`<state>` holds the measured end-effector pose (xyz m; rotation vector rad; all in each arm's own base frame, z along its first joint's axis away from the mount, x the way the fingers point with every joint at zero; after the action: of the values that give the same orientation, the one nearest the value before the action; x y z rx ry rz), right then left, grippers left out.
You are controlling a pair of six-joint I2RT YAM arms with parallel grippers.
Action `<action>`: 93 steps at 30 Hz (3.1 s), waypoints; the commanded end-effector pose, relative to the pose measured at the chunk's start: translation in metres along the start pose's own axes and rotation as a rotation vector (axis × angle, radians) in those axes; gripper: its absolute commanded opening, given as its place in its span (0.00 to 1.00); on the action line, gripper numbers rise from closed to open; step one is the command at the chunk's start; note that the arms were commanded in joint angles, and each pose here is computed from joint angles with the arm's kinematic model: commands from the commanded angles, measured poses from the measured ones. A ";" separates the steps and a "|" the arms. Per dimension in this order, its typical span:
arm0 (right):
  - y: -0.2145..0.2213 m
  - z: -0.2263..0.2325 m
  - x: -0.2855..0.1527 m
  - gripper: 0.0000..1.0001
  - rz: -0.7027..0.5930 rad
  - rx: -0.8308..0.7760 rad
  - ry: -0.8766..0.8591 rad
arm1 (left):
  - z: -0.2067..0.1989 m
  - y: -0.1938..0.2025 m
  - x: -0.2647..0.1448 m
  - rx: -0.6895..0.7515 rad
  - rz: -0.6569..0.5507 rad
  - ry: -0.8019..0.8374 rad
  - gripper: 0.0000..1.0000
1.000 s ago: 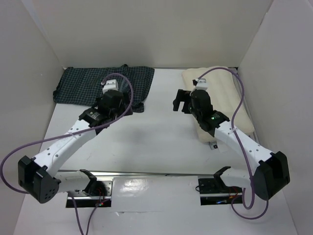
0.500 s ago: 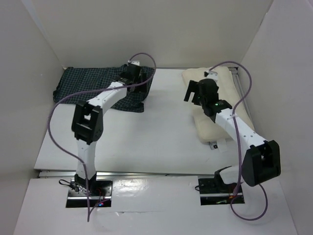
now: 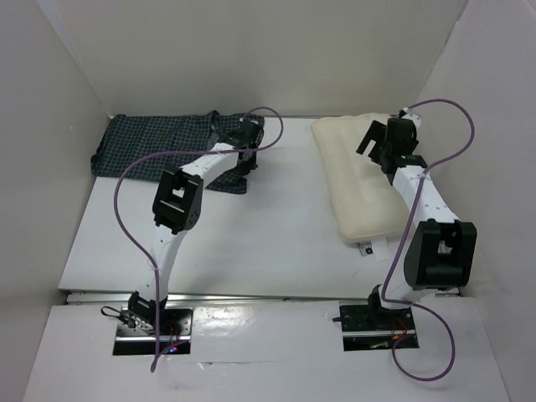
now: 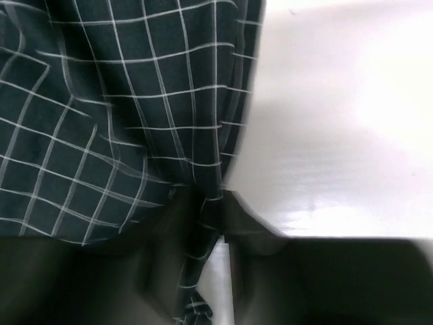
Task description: Put the pillow into the pillowcase
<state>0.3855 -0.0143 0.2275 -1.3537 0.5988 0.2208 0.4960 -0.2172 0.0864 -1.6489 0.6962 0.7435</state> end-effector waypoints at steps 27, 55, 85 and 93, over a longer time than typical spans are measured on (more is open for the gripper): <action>0.002 0.002 0.037 1.00 0.005 -0.245 -0.159 | -0.111 0.149 -0.209 0.310 0.064 0.306 1.00; 0.071 0.067 0.154 0.87 0.270 -0.439 -0.316 | -0.001 0.101 -0.157 0.292 0.136 0.137 0.98; 0.004 0.070 -0.091 0.00 -0.179 -0.352 -0.600 | -0.013 0.118 -0.124 0.308 0.123 0.000 0.40; 0.009 0.068 -0.095 0.00 -0.135 -0.307 -0.581 | -0.023 0.129 -0.111 0.359 0.107 -0.052 0.60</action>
<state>0.3216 0.0700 0.2474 -1.5302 0.0587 0.6828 0.3180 -0.2544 0.0923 -1.2649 0.9018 0.7047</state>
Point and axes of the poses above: each gripper's point midway between its finger pads, its own x axis out along the fingers, its own z axis along the line the jaws close on, y = z × x, the point moved 7 cm from there along -x, back along the fingers, and after that the axes turned 10 degrees about -x, right-handed, at the moved point
